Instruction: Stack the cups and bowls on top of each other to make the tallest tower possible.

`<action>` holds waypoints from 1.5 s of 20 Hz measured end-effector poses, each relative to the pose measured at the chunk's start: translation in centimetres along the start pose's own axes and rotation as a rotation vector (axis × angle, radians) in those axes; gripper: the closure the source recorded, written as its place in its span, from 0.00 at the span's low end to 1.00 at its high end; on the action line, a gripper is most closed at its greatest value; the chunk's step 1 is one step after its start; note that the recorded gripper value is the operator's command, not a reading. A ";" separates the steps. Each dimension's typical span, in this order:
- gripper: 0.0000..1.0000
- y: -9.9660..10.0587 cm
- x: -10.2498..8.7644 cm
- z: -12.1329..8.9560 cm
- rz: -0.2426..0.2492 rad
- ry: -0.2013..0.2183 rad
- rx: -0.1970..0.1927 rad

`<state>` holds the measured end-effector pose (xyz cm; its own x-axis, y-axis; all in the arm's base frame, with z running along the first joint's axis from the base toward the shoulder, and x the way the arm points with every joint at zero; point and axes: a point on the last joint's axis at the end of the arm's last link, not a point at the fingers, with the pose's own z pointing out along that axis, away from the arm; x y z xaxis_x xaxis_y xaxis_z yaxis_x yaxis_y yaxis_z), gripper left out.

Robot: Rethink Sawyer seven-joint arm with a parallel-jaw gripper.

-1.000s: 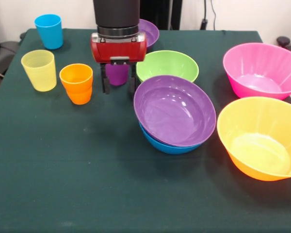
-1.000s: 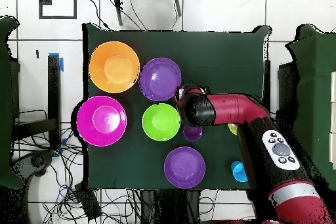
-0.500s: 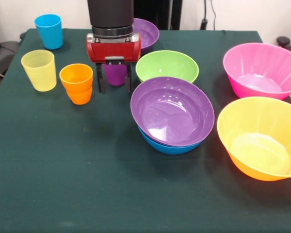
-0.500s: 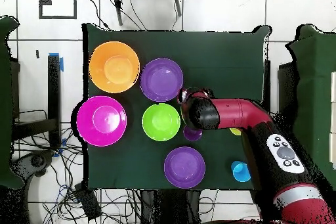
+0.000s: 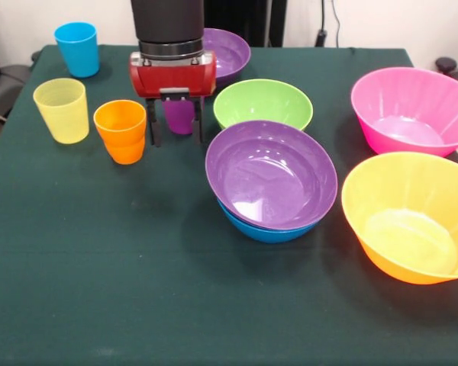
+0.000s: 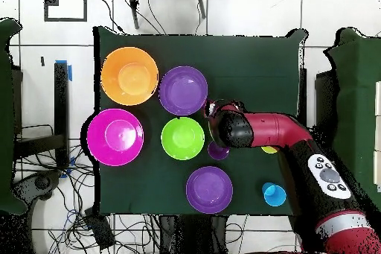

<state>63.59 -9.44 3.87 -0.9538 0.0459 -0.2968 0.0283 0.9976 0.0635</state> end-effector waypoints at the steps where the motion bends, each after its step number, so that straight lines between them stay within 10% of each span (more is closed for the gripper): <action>1: 0.00 -0.2 0.1 0.0 0.004 0.000 0.000; 30: 0.00 0.1 2.2 0.3 0.027 0.033 -0.050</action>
<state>61.56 -9.19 2.97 -0.9623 0.0700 -0.2630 0.0397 0.9921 0.1188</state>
